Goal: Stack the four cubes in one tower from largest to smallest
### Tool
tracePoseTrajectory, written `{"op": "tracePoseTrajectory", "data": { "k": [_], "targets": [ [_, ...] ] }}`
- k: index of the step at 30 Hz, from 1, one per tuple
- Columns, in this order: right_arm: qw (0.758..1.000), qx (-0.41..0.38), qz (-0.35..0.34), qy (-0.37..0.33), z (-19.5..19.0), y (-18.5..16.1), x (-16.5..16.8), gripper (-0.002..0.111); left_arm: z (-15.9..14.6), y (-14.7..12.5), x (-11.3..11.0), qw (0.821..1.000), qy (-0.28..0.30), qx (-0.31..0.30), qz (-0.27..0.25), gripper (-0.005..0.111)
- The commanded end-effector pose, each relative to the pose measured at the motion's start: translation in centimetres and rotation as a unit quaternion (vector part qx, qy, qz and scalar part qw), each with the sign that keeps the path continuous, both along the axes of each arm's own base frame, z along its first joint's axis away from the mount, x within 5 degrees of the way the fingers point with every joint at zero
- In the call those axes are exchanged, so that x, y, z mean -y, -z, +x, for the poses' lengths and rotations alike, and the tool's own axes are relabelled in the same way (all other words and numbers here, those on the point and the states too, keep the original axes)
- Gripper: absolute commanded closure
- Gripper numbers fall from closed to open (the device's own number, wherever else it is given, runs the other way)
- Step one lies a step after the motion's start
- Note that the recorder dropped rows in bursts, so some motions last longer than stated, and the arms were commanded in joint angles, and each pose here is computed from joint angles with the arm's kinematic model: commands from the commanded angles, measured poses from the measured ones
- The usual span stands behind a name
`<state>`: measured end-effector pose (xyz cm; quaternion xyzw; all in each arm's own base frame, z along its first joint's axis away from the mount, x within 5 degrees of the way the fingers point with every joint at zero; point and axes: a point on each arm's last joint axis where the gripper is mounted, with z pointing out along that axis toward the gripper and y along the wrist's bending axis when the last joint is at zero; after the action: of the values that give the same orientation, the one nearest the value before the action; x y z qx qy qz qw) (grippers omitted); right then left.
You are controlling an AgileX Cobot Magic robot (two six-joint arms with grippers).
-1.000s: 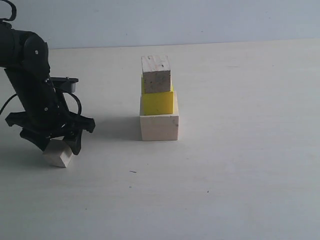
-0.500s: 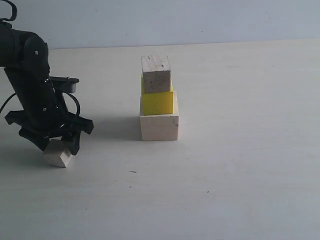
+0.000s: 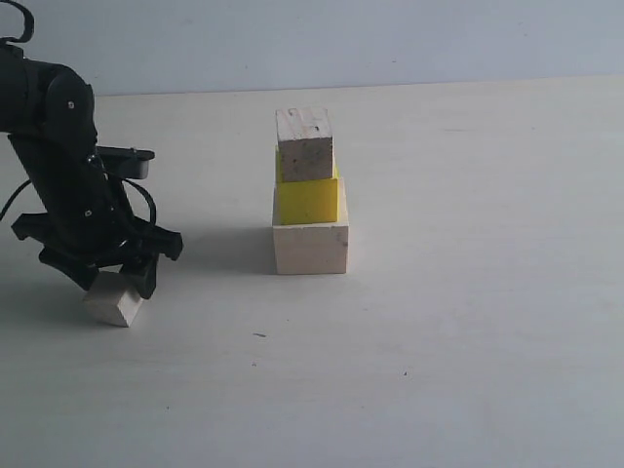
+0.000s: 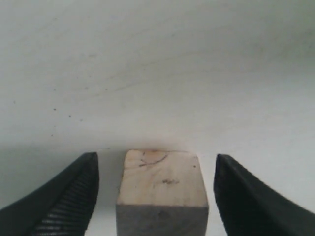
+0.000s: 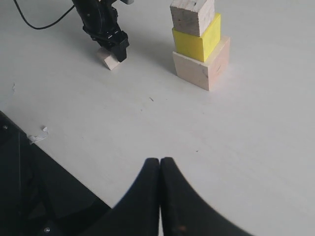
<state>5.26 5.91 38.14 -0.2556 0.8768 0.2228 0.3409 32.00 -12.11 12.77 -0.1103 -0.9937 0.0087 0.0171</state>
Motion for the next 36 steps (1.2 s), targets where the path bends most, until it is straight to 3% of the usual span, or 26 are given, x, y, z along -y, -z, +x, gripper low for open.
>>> {"op": "tracePoseTrajectory", "data": {
  "k": [1, 32, 34, 36],
  "targets": [
    [1.0, 0.003, -0.002, -0.003, -0.02, 0.1, 0.02, 0.108, -0.39, 0.64, 0.02, 1.0, 0.002, 0.002, 0.0, 0.042],
    [1.0, 0.002, -0.002, -0.003, -0.3, 0.1, 0.26, 0.108, -1.19, 1.62, -0.32, 1.0, 0.003, -0.004, 0.004, 0.045],
    [1.0, 0.002, -0.002, -0.003, -0.3, 0.1, 0.26, 0.108, -1.19, 1.62, -0.32, 1.0, 0.003, -0.004, 0.004, 0.048],
    [1.0, 0.001, -0.003, -0.003, -0.31, 0.11, 0.27, 0.108, -1.19, 1.62, -0.32, 1.0, 0.004, -0.004, 0.004, 0.067]
  ]
}}
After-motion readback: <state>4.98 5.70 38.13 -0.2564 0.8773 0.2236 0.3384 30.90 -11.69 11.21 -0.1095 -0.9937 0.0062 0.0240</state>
